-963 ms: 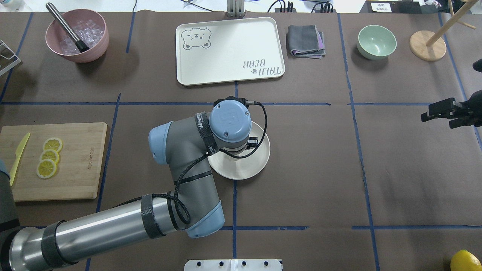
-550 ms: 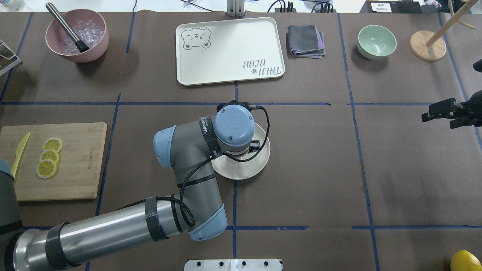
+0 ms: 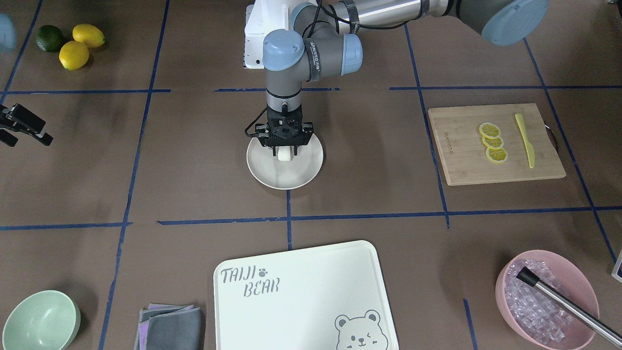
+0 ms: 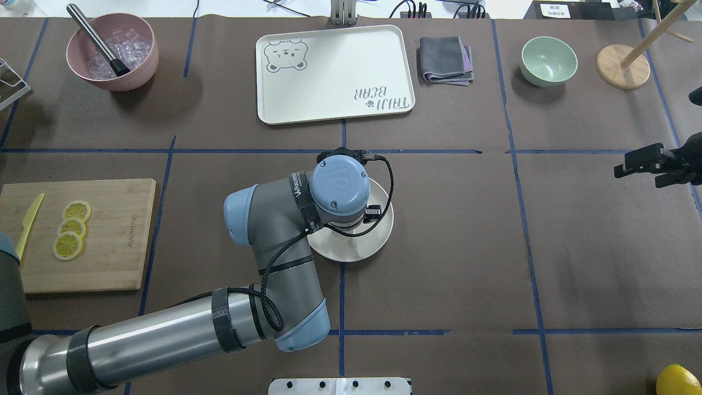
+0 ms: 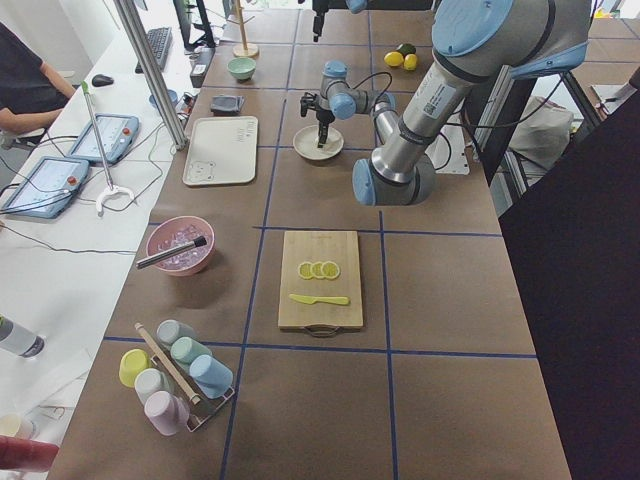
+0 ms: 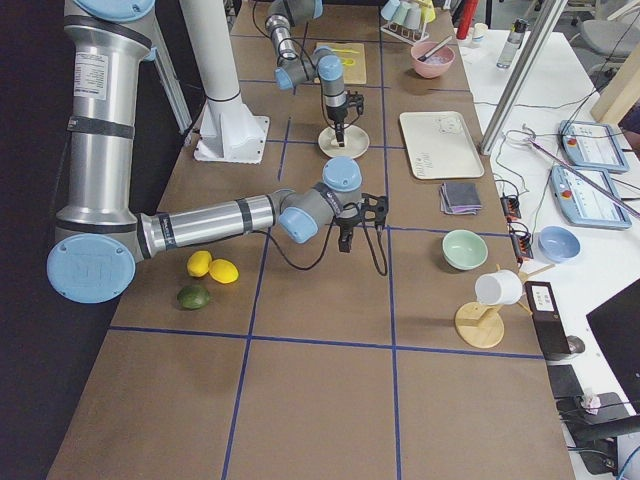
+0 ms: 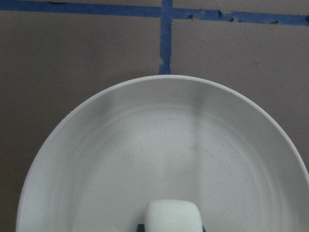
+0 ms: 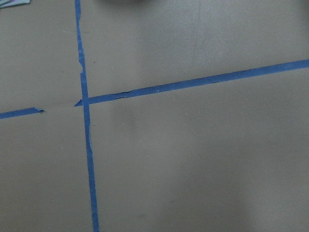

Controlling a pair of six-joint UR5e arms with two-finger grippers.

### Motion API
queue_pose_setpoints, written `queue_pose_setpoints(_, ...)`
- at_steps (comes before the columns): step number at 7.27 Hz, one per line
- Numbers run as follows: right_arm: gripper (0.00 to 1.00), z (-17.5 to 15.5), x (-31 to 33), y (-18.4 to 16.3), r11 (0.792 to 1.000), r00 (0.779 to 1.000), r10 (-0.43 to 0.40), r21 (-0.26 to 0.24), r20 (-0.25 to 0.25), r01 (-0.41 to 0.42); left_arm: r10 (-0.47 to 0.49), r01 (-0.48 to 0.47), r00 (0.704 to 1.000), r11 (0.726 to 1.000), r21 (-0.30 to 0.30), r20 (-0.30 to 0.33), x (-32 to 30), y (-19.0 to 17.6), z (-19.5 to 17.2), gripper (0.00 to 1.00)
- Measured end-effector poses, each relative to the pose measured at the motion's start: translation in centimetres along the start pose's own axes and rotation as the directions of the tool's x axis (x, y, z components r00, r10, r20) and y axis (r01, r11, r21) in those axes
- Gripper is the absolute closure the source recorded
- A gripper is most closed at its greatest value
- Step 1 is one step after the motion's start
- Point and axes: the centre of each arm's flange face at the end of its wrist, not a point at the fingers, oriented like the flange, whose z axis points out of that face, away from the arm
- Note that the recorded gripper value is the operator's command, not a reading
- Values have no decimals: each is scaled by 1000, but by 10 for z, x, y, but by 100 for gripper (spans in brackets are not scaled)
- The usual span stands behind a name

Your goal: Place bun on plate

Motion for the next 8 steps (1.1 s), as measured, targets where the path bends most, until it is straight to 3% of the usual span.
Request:
queue_pose_setpoints(3, 0, 1, -1, -1, 1000, 1000, -1, 1, 0, 1, 9, -9, 1000, 999, 35, -1, -32, -12, -64, 1)
queue_pose_setpoints(5, 0, -1, 0, -2, 1000, 1000, 5, -2, 3, -5, 84, -83, 996, 995, 49, -25, -125, -15, -123, 1)
queue_pose_setpoints(8, 0, -21, 26, -18, 999, 999, 36, 26, -3, -36, 192, -192, 981, 981, 4, -7, -266, -51, -168, 1)
